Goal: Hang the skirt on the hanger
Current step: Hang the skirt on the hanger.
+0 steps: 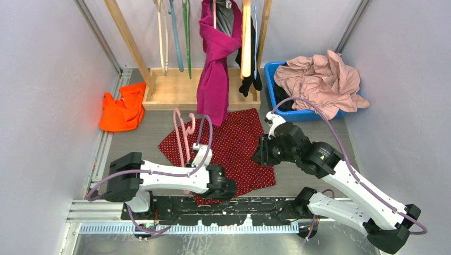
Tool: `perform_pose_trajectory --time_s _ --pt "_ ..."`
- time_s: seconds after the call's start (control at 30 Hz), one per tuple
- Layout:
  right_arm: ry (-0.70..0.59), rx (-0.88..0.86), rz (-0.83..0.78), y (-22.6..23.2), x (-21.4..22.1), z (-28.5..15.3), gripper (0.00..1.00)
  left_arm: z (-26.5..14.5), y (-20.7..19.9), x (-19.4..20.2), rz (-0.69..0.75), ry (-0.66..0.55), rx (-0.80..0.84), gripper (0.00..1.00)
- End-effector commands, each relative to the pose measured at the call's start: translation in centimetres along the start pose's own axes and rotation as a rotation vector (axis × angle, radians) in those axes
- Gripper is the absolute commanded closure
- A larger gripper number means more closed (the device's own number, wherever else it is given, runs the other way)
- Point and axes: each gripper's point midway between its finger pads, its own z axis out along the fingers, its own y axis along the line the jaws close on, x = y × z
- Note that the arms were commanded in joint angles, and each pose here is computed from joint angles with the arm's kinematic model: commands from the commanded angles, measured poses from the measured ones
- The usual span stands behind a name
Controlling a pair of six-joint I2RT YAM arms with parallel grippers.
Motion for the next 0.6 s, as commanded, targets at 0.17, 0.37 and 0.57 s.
perform_pose_trajectory --time_s 0.17,0.37,0.57 --pt "-0.013 -0.028 -0.007 0.3 -0.1 -0.3 0.63 -0.3 4.7 0.9 0.073 -0.017 -0.156 1.0" --pt "-0.006 -0.028 -0.01 0.2 0.2 -0.2 0.63 0.0 5.6 2.3 0.056 0.007 -0.186 1.0" --pt "0.008 -0.029 -0.014 0.2 0.4 0.2 0.63 0.6 7.0 3.4 0.022 0.034 -0.223 1.0"
